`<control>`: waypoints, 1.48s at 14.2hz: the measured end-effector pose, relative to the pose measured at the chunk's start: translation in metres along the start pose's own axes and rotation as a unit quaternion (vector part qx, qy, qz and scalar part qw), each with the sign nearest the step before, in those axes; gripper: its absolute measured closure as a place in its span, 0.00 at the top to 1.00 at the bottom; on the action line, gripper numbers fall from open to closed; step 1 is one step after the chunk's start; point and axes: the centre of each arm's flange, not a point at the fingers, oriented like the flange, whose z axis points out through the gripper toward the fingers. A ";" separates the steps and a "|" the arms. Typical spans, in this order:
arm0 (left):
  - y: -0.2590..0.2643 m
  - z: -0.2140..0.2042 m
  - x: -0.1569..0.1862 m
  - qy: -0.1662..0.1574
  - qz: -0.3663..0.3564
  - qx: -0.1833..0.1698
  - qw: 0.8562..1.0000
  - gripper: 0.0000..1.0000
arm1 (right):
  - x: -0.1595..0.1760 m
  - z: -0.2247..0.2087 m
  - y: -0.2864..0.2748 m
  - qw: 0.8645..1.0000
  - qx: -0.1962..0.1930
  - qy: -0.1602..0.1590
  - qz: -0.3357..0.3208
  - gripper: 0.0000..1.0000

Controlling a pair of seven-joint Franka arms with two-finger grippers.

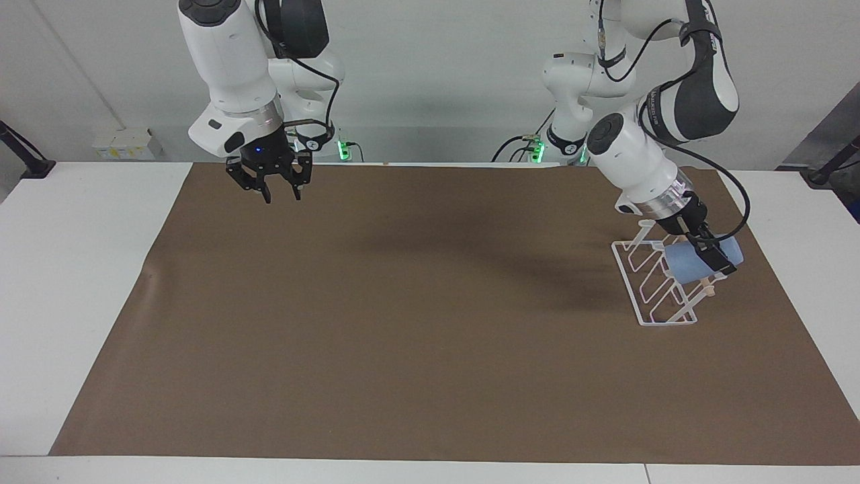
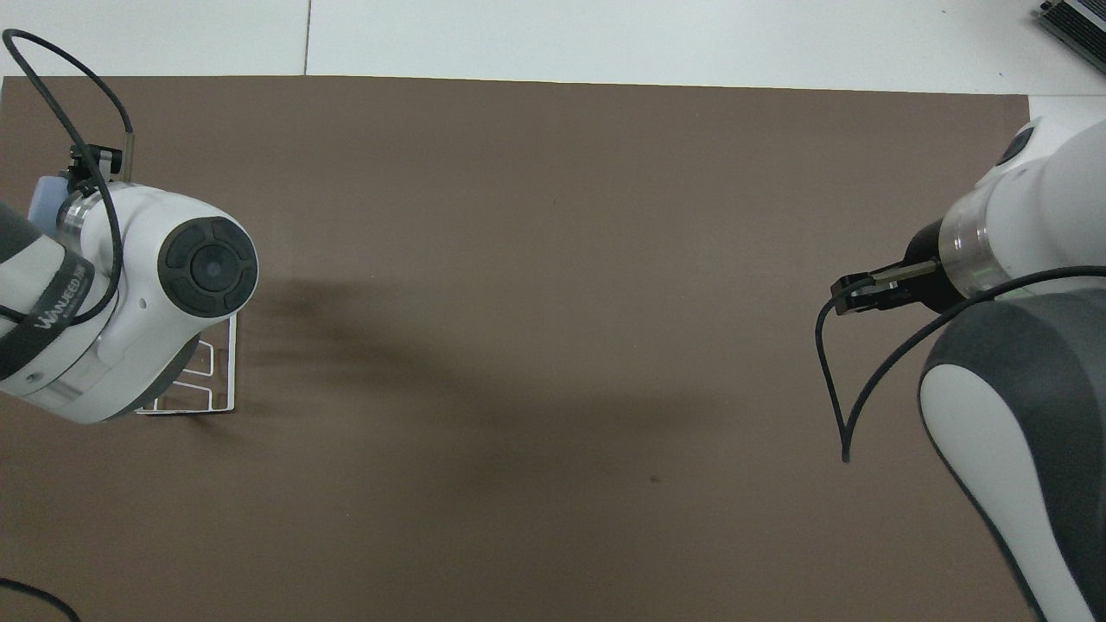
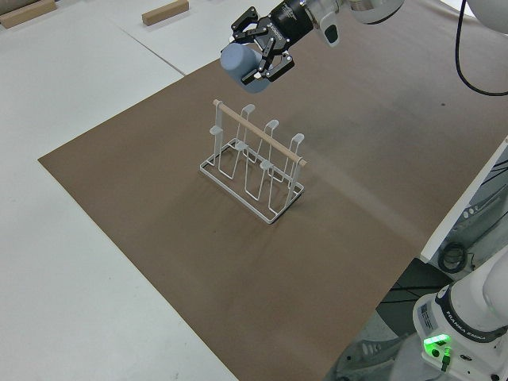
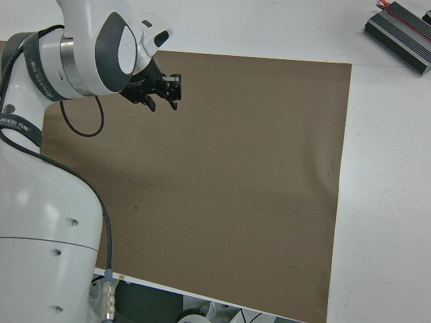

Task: Hang cup on cup holder
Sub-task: 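Lower the cup onto a rack peg with the left gripper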

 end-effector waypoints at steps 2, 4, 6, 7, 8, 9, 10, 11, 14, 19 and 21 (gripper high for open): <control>0.011 0.004 0.006 -0.010 0.002 0.000 1.000 0.76 | -0.001 0.001 0.000 1.000 0.001 -0.002 0.003 0.81; 0.014 0.005 0.007 -0.015 0.007 0.003 1.000 0.76 | -0.003 0.005 0.002 1.000 0.001 -0.006 0.005 0.99; 0.018 0.008 0.011 -0.025 0.001 0.008 1.000 0.76 | -0.005 0.009 0.008 1.000 0.000 -0.008 0.011 1.00; 0.021 0.011 0.014 -0.032 -0.005 0.011 0.999 0.76 | -0.005 0.010 0.010 1.000 0.000 -0.008 0.013 1.00; 0.025 0.014 0.018 -0.037 -0.010 0.012 0.999 0.76 | -0.005 0.011 0.011 1.000 0.000 -0.006 0.014 1.00; 0.028 0.016 0.021 -0.040 -0.013 0.013 0.999 0.76 | -0.005 0.010 0.011 1.000 0.000 -0.005 0.014 1.00; 0.029 0.017 0.022 -0.041 -0.014 0.012 0.999 0.76 | -0.006 0.009 0.010 1.000 0.000 -0.004 0.014 1.00; 0.030 0.017 0.023 -0.041 -0.015 0.013 0.999 0.76 | -0.006 0.008 0.010 1.000 0.000 -0.003 0.014 1.00; 0.030 0.017 0.023 -0.048 -0.024 0.020 0.998 0.76 | -0.007 0.007 0.011 1.000 0.000 -0.002 0.015 1.00; 0.034 0.020 0.027 -0.049 -0.021 0.018 0.998 0.76 | -0.007 0.007 0.012 1.000 0.000 -0.003 0.016 1.00; 0.034 0.020 0.027 -0.049 -0.024 0.019 0.998 0.84 | -0.007 0.007 0.012 1.000 0.000 -0.003 0.016 1.00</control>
